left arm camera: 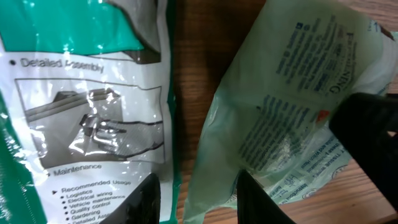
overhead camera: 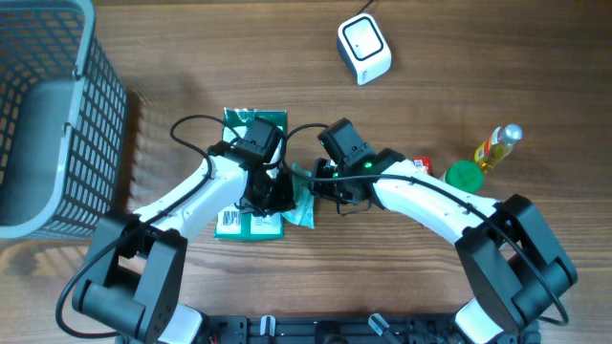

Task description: Scan the item barcode

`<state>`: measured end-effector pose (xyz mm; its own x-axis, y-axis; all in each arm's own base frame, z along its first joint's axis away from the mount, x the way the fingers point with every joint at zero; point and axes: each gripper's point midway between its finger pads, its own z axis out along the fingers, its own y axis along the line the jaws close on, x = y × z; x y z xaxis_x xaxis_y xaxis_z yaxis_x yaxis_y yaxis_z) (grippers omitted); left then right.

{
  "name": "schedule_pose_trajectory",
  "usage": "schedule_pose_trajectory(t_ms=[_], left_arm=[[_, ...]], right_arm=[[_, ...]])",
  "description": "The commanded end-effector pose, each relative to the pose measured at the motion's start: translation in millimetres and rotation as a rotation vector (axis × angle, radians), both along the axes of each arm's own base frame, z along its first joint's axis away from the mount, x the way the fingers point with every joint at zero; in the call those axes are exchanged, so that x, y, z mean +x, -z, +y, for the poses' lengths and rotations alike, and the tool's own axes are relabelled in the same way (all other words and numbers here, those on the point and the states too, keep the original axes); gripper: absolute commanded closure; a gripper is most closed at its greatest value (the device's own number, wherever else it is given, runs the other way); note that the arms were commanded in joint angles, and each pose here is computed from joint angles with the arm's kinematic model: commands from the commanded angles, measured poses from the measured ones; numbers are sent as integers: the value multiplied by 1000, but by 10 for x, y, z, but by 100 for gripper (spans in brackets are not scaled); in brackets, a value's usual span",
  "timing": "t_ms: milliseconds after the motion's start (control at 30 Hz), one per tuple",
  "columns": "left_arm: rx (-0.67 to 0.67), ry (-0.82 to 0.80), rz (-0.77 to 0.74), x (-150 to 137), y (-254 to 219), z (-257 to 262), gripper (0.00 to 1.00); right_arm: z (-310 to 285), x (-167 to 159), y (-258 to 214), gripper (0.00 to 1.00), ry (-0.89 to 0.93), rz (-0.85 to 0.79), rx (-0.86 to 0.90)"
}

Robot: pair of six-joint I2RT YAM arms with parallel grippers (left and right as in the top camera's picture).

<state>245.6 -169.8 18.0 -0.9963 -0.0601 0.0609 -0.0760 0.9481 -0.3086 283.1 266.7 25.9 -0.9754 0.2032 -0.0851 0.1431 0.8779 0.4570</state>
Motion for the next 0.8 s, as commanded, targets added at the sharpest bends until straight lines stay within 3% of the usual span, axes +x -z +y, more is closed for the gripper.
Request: schedule_pose_trajectory(t_ms=[0, 167, 267, 333, 767], left_arm=[[-13, -1, 24, -50, 57, -33, 73], [-11, -1, 27, -55, 64, -31, 76], [-14, -1, 24, -47, 62, -34, 68], [-28, 1, 30, -57, 53, -56, 58], [-51, 10, 46, -93, 37, -90, 50]], right_arm=[[3, -58, 70, 70, -2, 27, -1], [2, -58, 70, 70, -1, 27, -2], [1, -60, 71, 70, -1, 28, -2], [1, -60, 71, 70, -2, 28, -2], [0, -60, 71, 75, -2, 28, -3]])
